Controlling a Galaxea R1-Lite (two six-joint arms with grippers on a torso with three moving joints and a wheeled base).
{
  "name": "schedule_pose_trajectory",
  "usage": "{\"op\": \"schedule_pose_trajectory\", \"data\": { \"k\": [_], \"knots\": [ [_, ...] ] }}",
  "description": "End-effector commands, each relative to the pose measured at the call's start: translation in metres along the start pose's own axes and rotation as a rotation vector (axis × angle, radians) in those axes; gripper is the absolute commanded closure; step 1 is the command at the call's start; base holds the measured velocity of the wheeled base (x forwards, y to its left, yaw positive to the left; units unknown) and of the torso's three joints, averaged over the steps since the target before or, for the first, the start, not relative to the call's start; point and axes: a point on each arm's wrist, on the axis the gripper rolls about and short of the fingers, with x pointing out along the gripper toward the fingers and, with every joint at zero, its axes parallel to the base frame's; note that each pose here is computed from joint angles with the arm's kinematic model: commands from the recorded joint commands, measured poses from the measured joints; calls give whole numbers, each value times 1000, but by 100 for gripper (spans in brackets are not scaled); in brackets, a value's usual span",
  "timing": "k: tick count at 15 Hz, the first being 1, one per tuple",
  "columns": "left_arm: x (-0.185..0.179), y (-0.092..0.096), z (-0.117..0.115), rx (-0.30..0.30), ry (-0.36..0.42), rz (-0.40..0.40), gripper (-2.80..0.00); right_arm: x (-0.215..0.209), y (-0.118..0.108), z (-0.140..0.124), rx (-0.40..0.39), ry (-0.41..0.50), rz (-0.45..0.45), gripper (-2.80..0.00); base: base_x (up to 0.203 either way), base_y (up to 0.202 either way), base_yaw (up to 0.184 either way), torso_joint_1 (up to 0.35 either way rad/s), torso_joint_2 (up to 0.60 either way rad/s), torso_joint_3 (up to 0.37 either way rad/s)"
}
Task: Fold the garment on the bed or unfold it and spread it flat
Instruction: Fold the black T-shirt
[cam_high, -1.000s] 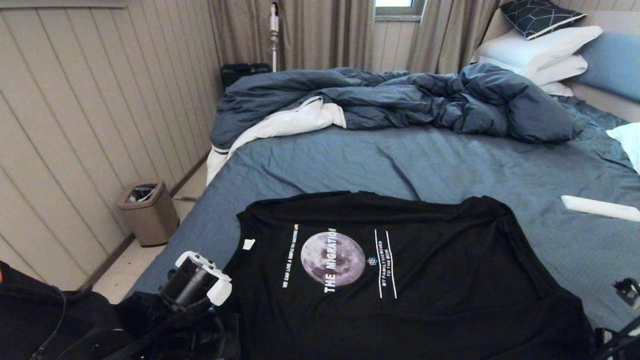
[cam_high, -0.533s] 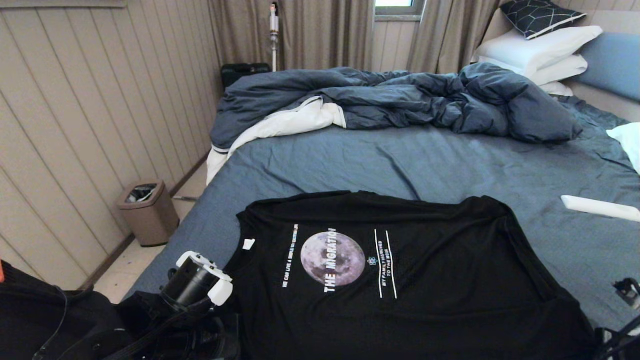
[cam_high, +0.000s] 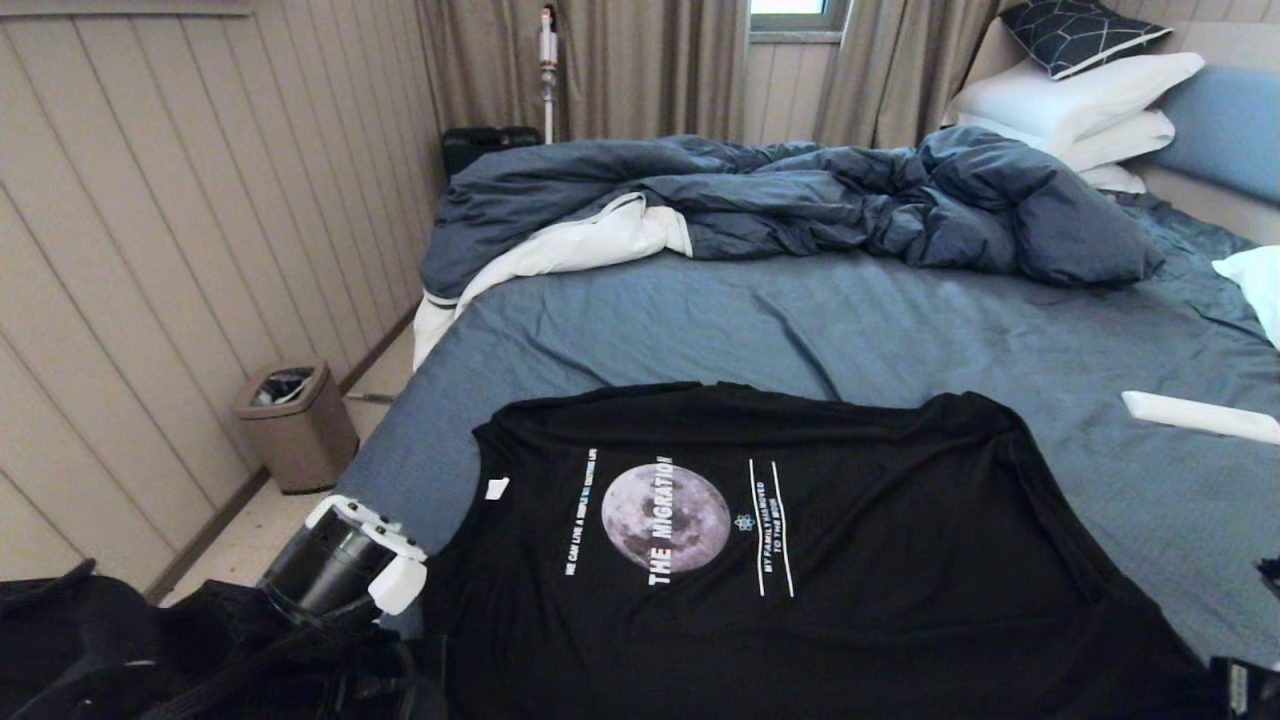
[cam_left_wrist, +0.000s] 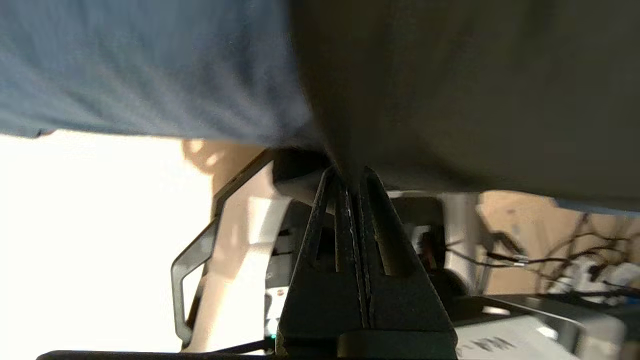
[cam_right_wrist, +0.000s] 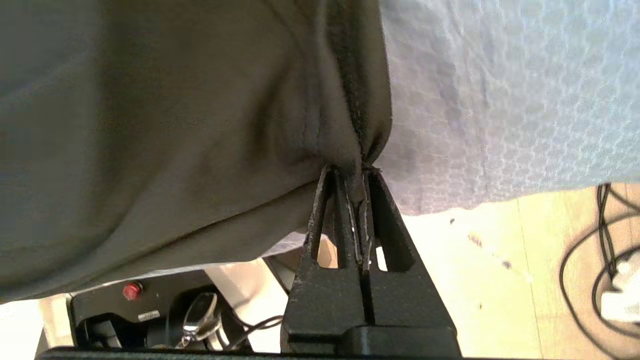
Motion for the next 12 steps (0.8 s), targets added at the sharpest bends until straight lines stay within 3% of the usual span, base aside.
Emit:
{"op": "schedule_pose_trajectory", "data": {
  "k": [1,8,12],
  "knots": [
    [-15,-6,8,-7,-45,-39,0,-6,2,2,-14,-35,2,0,0,0,0,0,0,0],
    [-8,-26,32,-11,-59,-48,0,-6,1,19,3,-76,24,0,0,0,0,0,0,0],
    [-4,-14,27,-30,-38,-12,0,2,-2,20,20,-37,29,0,0,0,0,0,0,0]
  ]
}}
